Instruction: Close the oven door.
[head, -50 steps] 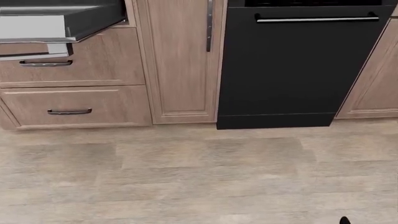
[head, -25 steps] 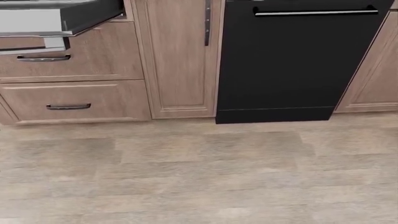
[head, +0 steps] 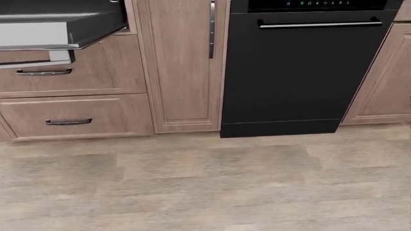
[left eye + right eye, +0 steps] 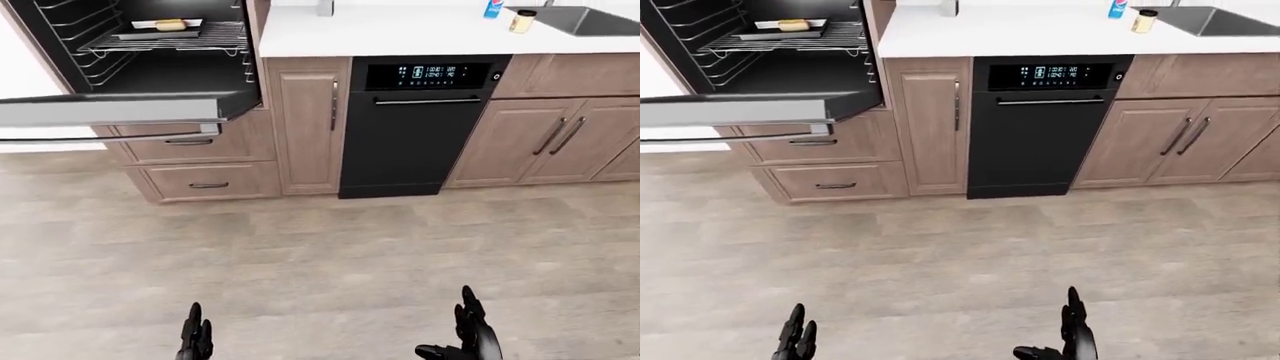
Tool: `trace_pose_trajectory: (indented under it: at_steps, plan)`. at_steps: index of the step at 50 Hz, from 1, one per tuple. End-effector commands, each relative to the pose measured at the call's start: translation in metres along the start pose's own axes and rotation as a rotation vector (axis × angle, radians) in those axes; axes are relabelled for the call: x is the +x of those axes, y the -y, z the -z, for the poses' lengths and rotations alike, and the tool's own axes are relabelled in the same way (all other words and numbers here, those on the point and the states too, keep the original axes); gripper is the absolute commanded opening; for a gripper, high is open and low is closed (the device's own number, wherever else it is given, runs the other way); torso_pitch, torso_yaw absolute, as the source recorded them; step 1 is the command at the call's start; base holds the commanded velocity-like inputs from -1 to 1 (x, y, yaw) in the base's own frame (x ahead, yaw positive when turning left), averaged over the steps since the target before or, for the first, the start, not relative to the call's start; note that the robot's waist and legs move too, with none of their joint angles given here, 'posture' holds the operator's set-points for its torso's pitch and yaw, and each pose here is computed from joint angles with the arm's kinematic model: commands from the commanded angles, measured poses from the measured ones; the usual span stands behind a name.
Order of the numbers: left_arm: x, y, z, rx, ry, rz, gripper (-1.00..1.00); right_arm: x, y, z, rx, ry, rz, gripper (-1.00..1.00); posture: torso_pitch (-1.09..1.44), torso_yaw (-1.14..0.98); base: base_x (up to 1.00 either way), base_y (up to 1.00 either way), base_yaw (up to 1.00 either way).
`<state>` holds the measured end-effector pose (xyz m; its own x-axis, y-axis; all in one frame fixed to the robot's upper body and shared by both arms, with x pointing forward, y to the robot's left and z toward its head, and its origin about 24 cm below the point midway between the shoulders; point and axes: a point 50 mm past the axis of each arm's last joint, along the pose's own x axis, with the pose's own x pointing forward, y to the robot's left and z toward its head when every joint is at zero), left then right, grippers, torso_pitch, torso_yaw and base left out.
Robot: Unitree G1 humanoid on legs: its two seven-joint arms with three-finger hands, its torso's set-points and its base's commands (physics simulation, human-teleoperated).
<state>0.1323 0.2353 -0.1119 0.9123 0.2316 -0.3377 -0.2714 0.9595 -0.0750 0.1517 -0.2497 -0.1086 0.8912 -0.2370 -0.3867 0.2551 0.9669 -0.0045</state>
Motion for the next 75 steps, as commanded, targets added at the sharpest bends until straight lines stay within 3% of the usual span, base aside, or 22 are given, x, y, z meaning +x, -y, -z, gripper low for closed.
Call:
trace_pose_trajectory:
  at_steps: [1, 75]
  plan:
    - [0.0046, -0.0041, -0.0094, 0.020, 0.055, 0.000, 1.00, 0.0038, 0.0005, -0.0082, -0.005, 0.052, 0.001, 1.00, 0.00, 0.00, 0.00, 0.22, 0.00]
    - [0.0051, -0.0038, -0.0081, 0.006, 0.041, 0.008, 1.00, 0.0044, 0.0012, -0.0080, 0.000, 0.045, 0.002, 1.00, 0.00, 0.00, 0.00, 0.24, 0.00]
